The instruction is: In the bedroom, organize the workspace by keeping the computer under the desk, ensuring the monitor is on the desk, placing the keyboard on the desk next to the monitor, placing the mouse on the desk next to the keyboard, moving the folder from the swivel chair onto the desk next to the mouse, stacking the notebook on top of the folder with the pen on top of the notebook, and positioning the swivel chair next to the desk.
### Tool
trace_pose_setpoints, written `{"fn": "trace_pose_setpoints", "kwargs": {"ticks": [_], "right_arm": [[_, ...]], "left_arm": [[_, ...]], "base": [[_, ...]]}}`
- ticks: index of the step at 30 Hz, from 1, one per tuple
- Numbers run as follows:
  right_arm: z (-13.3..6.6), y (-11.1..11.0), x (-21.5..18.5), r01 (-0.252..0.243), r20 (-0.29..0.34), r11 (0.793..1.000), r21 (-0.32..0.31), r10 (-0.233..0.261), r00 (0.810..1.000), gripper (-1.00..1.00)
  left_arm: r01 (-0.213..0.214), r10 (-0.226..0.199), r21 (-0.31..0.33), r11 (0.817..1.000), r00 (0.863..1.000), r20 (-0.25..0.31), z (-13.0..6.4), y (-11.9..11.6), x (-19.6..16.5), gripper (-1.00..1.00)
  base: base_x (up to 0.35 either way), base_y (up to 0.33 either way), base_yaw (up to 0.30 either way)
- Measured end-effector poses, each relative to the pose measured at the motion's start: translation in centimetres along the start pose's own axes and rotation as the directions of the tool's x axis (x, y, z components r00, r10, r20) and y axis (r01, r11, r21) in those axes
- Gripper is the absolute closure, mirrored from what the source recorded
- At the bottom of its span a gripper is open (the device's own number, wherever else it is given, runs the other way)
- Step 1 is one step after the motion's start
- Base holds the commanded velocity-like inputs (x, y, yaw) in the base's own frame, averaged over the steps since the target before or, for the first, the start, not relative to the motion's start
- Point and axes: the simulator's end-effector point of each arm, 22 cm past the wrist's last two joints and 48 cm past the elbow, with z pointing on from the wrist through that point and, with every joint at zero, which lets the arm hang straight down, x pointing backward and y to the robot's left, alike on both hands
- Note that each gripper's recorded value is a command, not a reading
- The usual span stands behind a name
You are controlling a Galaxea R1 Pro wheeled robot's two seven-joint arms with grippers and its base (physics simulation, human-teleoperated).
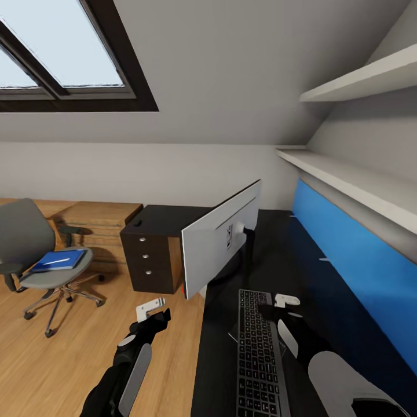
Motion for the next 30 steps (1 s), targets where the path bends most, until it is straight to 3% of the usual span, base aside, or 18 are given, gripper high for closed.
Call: {"fn": "trace_pose_setpoints", "kwargs": {"ticks": [6,11,30], "right_arm": [[0.7,-0.3,2.0,0.019,-0.034,1.0,0.008,-0.019,0.999,-1.0],[1.1,-0.4,2.6,0.046,-0.038,0.999,0.011,-0.046,0.998,-1.0],[2.8,-0.5,3.8,0.052,-0.039,0.999,0.012,-0.051,0.998,-1.0]], "left_arm": [[0.001,-0.001,0.001,1.0,1.0,0.002,0.4,0.1,0.3,-1.0],[0.011,-0.012,0.017,1.0,0.999,0.053,0.2,-0.4,-1.8,-1.0],[0.023,-0.027,0.035,0.999,0.994,0.106,0.9,-0.6,-2.9,-1.0]], "base": [[0.0,0.0,0.0],[0.0,0.0,0.0],[0.0,0.0,0.0]]}}
